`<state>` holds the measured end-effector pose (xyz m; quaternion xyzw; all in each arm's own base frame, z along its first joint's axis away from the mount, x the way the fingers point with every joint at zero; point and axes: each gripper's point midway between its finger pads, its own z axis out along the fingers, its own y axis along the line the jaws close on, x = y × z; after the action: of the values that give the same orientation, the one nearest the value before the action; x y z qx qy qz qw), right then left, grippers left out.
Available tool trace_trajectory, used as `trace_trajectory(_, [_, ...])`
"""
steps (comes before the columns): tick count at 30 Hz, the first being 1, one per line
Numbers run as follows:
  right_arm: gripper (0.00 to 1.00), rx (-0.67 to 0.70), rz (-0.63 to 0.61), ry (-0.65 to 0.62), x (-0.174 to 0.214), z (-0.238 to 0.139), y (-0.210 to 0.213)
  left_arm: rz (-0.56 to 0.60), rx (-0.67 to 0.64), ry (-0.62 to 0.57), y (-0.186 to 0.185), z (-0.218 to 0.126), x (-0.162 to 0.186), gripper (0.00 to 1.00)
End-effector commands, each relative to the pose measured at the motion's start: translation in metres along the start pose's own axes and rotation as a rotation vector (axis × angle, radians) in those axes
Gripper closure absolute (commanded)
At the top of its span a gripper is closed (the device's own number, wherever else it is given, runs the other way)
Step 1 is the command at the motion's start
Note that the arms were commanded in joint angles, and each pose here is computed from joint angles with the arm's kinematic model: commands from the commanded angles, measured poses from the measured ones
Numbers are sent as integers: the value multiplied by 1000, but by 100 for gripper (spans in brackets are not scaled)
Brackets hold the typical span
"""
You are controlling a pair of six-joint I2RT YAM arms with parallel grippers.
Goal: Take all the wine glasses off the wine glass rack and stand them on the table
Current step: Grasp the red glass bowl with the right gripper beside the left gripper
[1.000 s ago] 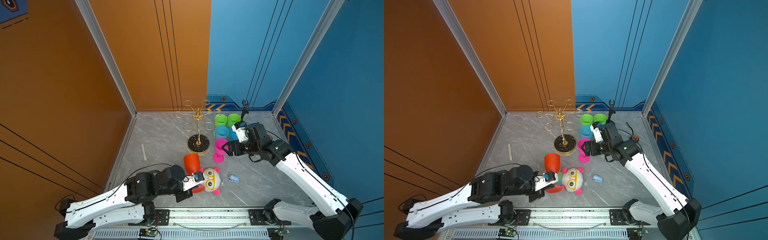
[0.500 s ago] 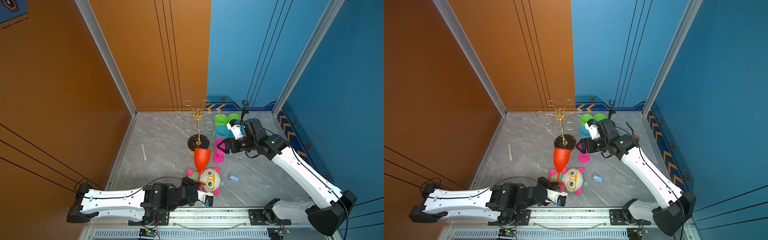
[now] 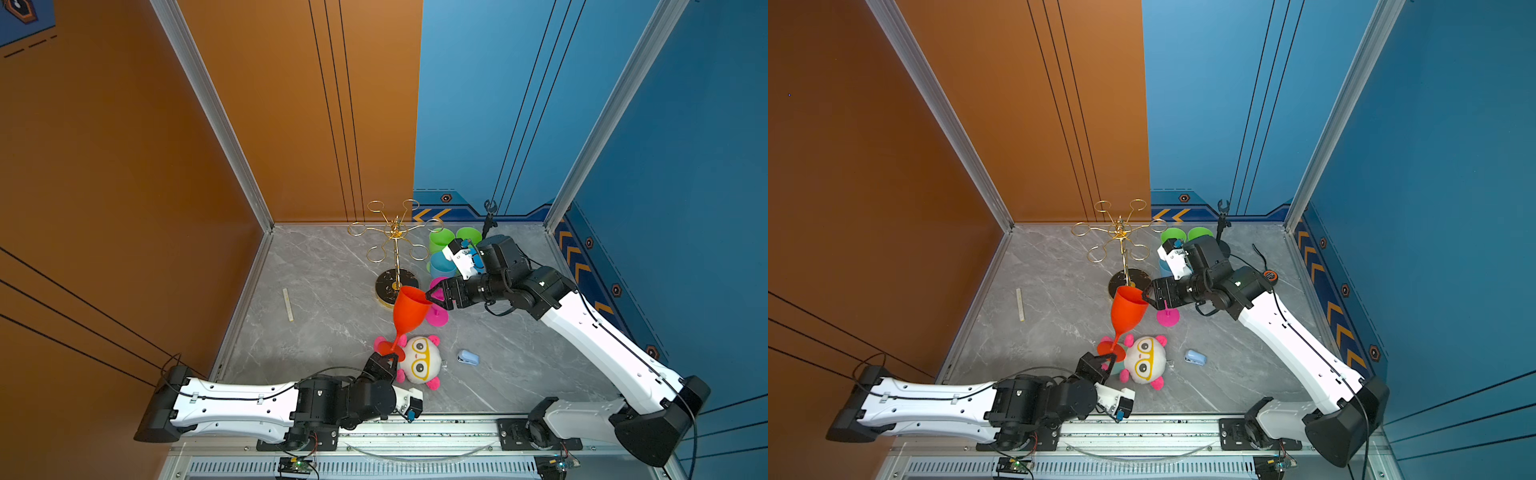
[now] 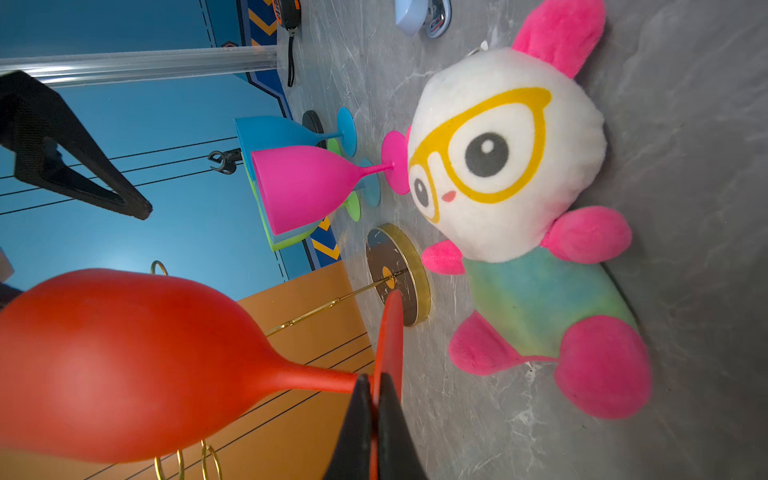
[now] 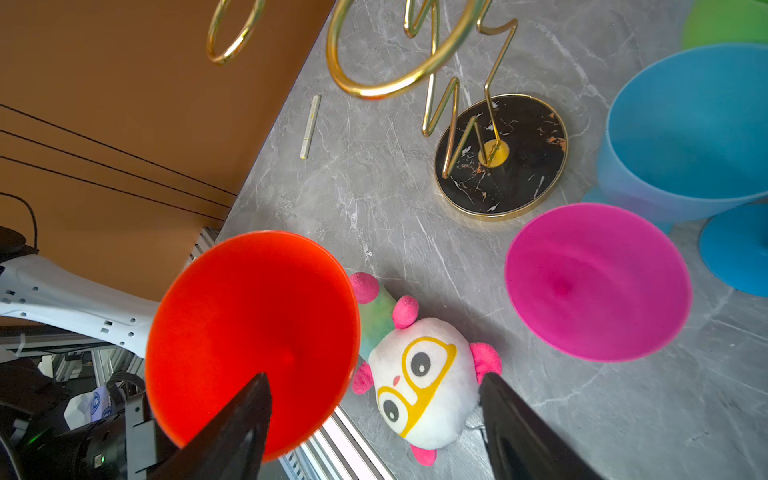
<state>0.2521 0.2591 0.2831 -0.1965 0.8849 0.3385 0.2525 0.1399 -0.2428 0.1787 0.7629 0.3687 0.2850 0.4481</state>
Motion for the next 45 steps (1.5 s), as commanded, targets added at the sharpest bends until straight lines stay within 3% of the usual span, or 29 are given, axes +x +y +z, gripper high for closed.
trace_trajectory(1, [23,-17,-1,15,-1,0,7,45,-95,34,15,-1,3,100])
trace_trajectory(7, [32,-37,1,46,4,7,10,86,-171,68,22,1,5,100])
trace_trajectory(20, [70,-80,-11,68,7,10,17,124,-183,102,21,2,11,100])
trace_trajectory(26, [82,-88,-14,73,9,10,18,156,-172,121,16,4,13,100])
trace_trajectory(30, [87,-88,-17,73,9,9,18,178,-158,132,12,6,15,100])
trace_trajectory(35, [91,-86,-18,71,9,9,17,178,-155,126,11,6,15,90])
trace_trajectory(45, [97,-76,-18,54,5,5,14,182,-137,115,7,8,12,83])
